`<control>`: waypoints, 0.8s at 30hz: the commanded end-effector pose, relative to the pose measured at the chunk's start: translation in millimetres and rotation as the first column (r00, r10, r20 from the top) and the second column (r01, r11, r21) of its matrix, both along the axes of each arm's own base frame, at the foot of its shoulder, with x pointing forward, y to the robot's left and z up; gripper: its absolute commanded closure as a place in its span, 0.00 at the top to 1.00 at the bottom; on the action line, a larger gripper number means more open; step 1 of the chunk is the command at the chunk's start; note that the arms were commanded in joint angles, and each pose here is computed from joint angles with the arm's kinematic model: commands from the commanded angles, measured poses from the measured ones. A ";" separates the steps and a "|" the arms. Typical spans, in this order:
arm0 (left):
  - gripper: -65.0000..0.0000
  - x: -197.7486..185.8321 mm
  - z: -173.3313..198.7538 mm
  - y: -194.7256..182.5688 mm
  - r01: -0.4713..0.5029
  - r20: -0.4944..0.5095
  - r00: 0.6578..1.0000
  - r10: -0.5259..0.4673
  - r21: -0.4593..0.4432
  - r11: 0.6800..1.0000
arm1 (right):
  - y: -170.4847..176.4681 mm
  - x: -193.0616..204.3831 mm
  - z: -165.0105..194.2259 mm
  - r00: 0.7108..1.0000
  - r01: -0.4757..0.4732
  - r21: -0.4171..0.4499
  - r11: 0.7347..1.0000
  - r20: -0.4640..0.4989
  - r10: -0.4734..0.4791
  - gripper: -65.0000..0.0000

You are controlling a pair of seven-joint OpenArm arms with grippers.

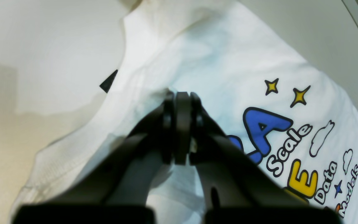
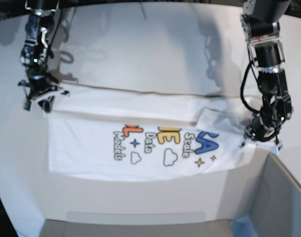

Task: Layout the t-shirt on the table in an organized manner, then fold the t-shirt properly
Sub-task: 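Fold the shirt edge held by the left gripper over toward the print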

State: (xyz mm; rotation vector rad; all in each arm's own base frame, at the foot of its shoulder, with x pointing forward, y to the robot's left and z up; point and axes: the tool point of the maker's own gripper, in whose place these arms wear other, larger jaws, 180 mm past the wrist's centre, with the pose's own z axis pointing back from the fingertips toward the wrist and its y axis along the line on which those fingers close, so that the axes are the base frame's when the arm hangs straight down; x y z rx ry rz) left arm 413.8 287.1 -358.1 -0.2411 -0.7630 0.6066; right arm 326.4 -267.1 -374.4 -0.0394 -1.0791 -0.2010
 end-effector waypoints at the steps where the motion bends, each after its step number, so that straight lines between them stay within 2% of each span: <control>1: 0.00 12.6 23.5 12.9 -0.016 0.069 0.998 0.013 0.039 0.999 | -7.8 8.6 18.1 0.998 0.007 -0.026 1.000 0.059 -0.005 0.00; 5: 0.01 11.3 21.9 12.3 -0.014 0.060 0.998 0.012 0.035 0.999 | -7.8 8.6 18.1 0.998 0.007 -0.026 1.000 0.059 -0.005 0.00; 10: 0.23 12.6 25.1 11.8 -0.010 0.068 0.998 0.008 0.040 0.999 | -8.5 16.5 27.4 0.996 0.009 -0.027 1.000 0.086 -0.007 0.00; 12: 0.25 12.7 25.4 12.4 -0.012 0.069 0.998 0.010 0.040 0.999 | -8.8 19.5 31.4 0.995 0.008 -0.029 1.000 0.096 -0.006 0.00; 19: 0.26 12.9 26.2 13.0 -0.016 0.071 0.997 0.013 0.037 0.999 | -14.7 26.6 42.5 0.993 0.002 -0.055 0.998 0.116 0.005 0.34; 22: 0.26 13.9 31.8 12.6 -0.012 0.086 0.996 0.008 0.045 0.999 | -13.9 29.1 54.5 0.989 -0.001 -0.064 0.998 0.146 0.011 0.41; 24: 0.26 17.0 45.5 10.4 -0.004 0.122 0.993 -0.004 0.059 0.998 | -11.1 30.6 66.1 0.985 -0.008 -0.072 0.997 0.174 0.021 0.41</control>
